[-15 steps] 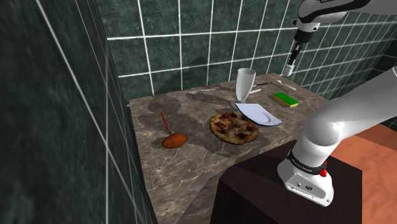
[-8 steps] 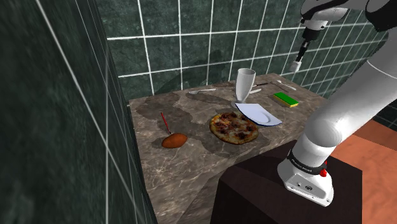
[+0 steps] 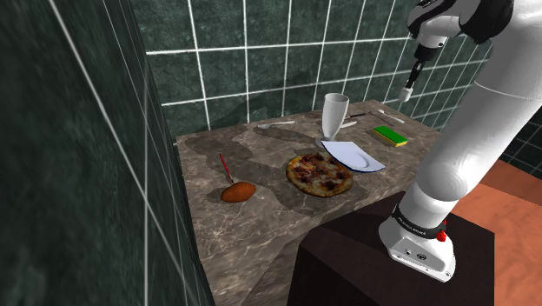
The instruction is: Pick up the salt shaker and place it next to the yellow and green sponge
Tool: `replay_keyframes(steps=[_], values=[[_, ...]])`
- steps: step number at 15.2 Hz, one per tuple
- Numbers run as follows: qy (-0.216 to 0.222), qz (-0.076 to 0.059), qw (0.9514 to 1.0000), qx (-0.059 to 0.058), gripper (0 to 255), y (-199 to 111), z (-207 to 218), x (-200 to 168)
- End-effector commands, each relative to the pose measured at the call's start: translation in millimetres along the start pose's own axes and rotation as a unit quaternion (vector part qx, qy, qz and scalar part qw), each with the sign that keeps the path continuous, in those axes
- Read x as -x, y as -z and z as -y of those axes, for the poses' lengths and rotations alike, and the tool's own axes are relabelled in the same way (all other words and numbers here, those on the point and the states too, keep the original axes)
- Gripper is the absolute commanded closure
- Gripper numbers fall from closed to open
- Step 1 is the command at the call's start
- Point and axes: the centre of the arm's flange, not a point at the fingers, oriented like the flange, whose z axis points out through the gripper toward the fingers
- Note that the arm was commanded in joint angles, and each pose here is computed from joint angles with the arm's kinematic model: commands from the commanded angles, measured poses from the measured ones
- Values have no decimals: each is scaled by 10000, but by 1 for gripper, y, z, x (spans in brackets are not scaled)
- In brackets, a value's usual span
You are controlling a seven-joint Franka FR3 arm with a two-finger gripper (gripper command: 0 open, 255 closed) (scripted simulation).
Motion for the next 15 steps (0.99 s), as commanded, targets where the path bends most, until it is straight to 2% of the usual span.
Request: replay_keyframes(steps=[1, 15], values=[[0, -1, 10000, 2, 255, -11, 1, 1], [0, -1, 10000, 2, 255, -84, 9, 6]])
